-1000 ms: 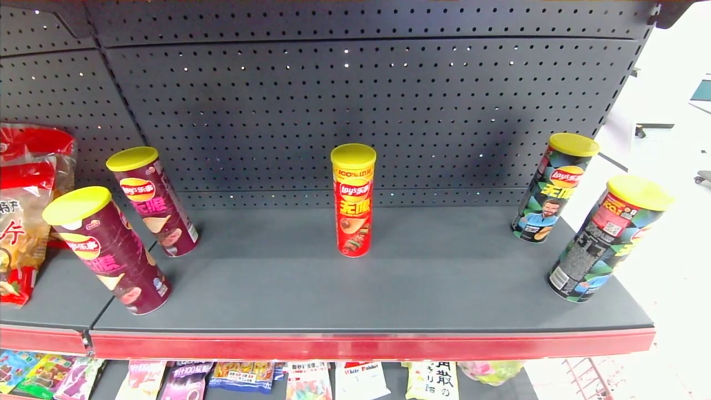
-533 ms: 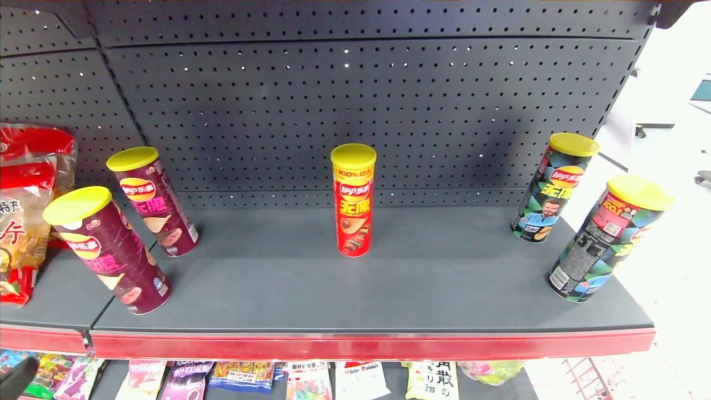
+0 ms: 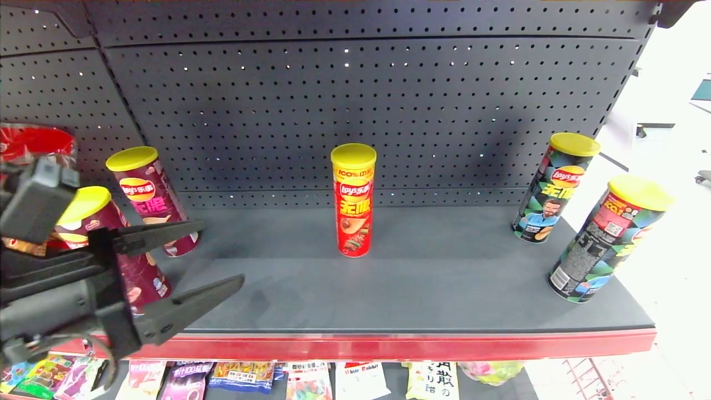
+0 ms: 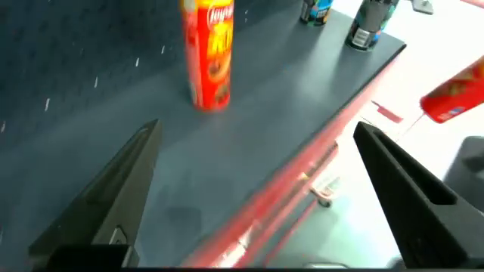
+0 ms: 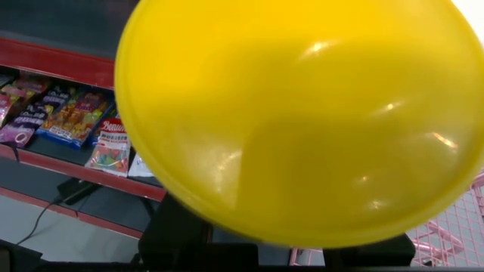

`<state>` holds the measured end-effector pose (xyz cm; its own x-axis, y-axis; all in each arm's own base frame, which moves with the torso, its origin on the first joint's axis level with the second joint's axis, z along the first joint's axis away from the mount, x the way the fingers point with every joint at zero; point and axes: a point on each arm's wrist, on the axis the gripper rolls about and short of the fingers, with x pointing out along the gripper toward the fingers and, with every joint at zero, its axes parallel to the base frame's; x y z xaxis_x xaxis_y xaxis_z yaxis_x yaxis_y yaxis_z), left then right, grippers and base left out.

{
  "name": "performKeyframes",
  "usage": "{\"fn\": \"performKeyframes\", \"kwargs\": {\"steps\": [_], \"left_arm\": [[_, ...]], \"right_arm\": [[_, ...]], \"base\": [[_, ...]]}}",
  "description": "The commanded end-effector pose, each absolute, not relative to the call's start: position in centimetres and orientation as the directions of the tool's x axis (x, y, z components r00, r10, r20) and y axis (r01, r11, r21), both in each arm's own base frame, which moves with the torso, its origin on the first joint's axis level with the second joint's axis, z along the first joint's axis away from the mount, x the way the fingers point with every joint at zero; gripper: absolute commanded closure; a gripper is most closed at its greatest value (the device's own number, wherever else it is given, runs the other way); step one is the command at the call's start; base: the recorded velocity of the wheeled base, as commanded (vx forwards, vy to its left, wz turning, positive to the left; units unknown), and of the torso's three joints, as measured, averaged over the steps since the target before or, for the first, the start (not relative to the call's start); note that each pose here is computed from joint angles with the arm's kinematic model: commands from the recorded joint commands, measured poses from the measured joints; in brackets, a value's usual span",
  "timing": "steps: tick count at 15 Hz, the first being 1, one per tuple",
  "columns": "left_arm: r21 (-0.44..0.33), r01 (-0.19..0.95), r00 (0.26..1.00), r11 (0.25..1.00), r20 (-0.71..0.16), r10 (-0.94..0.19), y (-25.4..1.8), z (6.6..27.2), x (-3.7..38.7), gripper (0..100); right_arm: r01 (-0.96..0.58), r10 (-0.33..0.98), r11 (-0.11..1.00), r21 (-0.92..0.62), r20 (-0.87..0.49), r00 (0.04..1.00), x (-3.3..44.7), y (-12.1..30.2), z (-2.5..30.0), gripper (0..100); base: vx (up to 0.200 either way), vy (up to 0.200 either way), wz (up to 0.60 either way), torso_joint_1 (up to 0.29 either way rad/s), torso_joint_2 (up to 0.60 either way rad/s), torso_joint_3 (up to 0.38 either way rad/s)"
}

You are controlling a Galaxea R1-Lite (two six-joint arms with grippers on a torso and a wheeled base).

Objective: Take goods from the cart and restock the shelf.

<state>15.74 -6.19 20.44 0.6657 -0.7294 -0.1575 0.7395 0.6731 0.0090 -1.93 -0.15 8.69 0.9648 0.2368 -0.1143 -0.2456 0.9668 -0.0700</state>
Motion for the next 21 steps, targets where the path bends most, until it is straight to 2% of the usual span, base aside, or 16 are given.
{"fn": "performKeyframes", "kwargs": {"steps": [1,4,9,17,21], "left_arm": [[0.011,0.802,0.586,0.597,-0.209,-0.783,-10.0,16.7,23.2,0],[0.032,0.814,0.576,0.58,-0.183,-0.797,-11.8,17.0,27.4,0],[0.079,0.829,0.558,0.554,-0.168,-0.812,-13.7,16.2,32.1,0],[0.121,0.843,0.535,0.524,-0.104,-0.838,-16.9,16.9,35.8,0],[0.128,0.843,0.534,0.522,-0.092,-0.84,-17.6,16.7,37.0,0]], "right_arm": [[-0.246,0.237,0.967,-0.07,-0.116,0.964,-1.9,-0.1,8.7,100],[-0.246,0.237,0.967,-0.069,-0.116,0.964,-1.9,-0.1,8.7,100],[-0.243,0.234,0.967,-0.069,-0.116,0.965,-1.9,-0.2,8.7,100],[-0.242,0.233,0.968,-0.068,-0.115,0.966,-1.9,-0.2,8.7,100],[-0.242,0.233,0.968,-0.068,-0.116,0.966,-1.9,-0.2,8.7,100]], "base": [[0.0,0.0,0.0,0.0,0.0,0.0],[0.0,0.0,0.0,0.0,0.0,0.0],[0.0,0.0,0.0,0.0,0.0,0.0],[0.0,0.0,0.0,0.0,0.0,0.0],[0.0,0.0,0.0,0.0,0.0,0.0]]}}
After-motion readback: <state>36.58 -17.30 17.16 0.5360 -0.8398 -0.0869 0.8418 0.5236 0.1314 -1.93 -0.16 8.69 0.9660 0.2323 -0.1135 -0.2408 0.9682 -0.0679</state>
